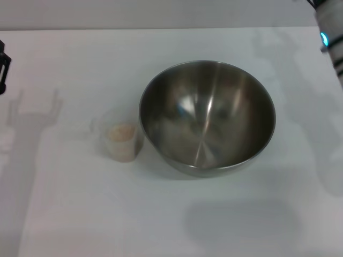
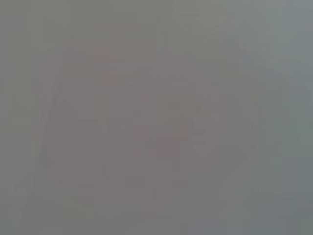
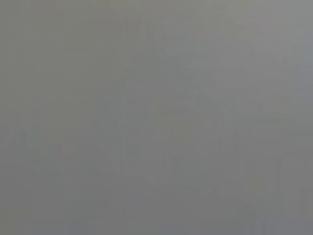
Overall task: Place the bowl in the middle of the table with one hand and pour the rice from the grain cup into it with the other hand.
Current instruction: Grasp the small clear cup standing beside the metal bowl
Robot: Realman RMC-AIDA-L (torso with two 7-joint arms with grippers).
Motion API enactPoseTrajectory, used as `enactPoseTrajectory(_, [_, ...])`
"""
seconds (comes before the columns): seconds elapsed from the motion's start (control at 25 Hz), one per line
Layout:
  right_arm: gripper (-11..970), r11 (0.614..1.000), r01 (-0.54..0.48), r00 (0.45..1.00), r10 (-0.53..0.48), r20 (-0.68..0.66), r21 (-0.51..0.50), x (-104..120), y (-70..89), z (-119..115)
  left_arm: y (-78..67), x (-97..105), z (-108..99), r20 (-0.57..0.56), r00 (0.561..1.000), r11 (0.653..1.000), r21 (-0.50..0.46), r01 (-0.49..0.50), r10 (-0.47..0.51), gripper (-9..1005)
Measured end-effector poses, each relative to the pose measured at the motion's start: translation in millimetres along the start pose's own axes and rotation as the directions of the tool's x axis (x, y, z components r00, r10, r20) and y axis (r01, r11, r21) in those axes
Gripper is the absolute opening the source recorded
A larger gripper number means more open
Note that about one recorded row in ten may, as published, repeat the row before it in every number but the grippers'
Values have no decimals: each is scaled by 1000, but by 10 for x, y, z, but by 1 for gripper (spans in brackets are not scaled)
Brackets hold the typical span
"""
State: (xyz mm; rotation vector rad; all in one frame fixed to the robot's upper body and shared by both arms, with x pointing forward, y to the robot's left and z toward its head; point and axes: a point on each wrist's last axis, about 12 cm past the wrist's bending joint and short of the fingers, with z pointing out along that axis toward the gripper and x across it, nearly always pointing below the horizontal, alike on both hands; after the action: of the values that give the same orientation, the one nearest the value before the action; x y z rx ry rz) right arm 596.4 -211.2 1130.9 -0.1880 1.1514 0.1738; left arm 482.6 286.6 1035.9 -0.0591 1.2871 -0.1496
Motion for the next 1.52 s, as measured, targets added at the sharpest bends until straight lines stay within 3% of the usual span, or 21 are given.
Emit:
enactPoseTrajectory(0.12, [441, 998, -61, 998, 61, 4, 20, 137, -182, -219, -36, 26, -74, -19, 1000, 999, 41, -17, 18, 809])
enactPoseTrajectory(0.32, [441, 1000, -19, 1000, 19, 4, 17, 205, -280, -414, -47, 51, -134, -37, 999, 998, 52, -21, 23, 808])
enactPoseTrajectory(0.96, [441, 1000, 7, 1000, -7, -21, 20, 255, -352, -467, 28, 70, -276, -64, 997, 998, 52, -46, 49, 808])
enactPoseTrajectory(1.52, [441, 995, 84, 996, -82, -46, 44, 289, -428, -528, -64, 157, -544, -136, 984, 964, 255, -78, 116, 809])
